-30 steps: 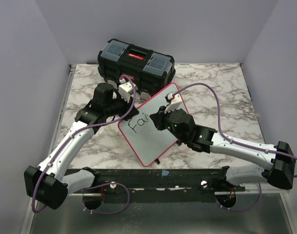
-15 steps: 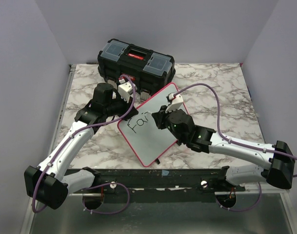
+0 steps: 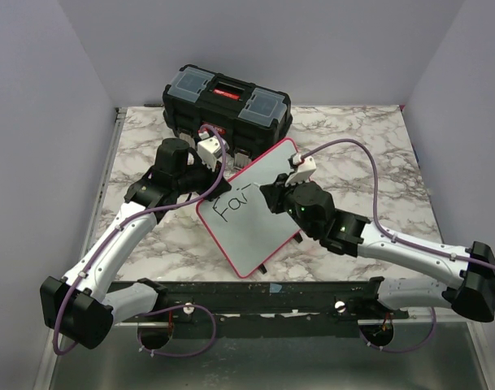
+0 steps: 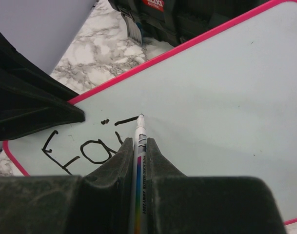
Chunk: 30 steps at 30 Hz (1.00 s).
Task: Write a sentence on the whiteboard
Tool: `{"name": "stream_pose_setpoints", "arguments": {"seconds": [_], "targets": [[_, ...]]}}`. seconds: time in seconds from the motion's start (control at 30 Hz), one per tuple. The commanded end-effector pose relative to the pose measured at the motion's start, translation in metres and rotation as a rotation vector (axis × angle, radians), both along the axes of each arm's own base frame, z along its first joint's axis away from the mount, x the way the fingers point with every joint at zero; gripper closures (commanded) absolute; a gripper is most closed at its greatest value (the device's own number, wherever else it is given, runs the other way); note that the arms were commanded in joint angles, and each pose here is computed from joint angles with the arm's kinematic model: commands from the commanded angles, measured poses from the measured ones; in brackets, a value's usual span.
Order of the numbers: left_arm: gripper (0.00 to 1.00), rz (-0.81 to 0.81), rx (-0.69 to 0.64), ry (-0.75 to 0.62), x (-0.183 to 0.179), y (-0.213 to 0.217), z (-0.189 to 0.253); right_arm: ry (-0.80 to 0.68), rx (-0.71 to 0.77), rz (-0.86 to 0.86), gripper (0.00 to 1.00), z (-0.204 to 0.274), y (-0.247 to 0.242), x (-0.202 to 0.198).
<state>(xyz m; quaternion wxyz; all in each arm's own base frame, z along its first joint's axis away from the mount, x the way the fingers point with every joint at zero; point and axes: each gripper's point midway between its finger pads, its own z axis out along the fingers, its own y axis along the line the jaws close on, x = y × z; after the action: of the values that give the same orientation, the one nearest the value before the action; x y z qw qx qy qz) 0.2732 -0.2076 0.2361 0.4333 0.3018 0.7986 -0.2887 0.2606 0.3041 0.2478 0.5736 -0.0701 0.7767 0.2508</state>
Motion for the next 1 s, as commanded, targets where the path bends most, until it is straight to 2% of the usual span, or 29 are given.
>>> {"name": "stream_pose_setpoints", "arguments": {"seconds": [0.0, 0.3, 0.6, 0.97], "targets": [[1.0, -0.009, 0.02, -0.091, 0.006, 0.003, 0.012, -0.017, 0.026, 0.027, 0.99, 0.014, -0.006, -0.007], [1.0, -0.014, 0.014, -0.094, 0.005, 0.002, 0.014, -0.031, 0.05, 0.064, 0.99, 0.026, 0.011, -0.003], [1.0, -0.019, 0.007, -0.097, 0.003, 0.001, 0.016, -0.042, 0.056, 0.025, 0.99, 0.031, 0.021, 0.01], [1.0, -0.018, 0.003, -0.104, 0.002, 0.002, 0.019, -0.023, 0.024, 0.046, 0.99, 0.017, 0.03, 0.012]]}}
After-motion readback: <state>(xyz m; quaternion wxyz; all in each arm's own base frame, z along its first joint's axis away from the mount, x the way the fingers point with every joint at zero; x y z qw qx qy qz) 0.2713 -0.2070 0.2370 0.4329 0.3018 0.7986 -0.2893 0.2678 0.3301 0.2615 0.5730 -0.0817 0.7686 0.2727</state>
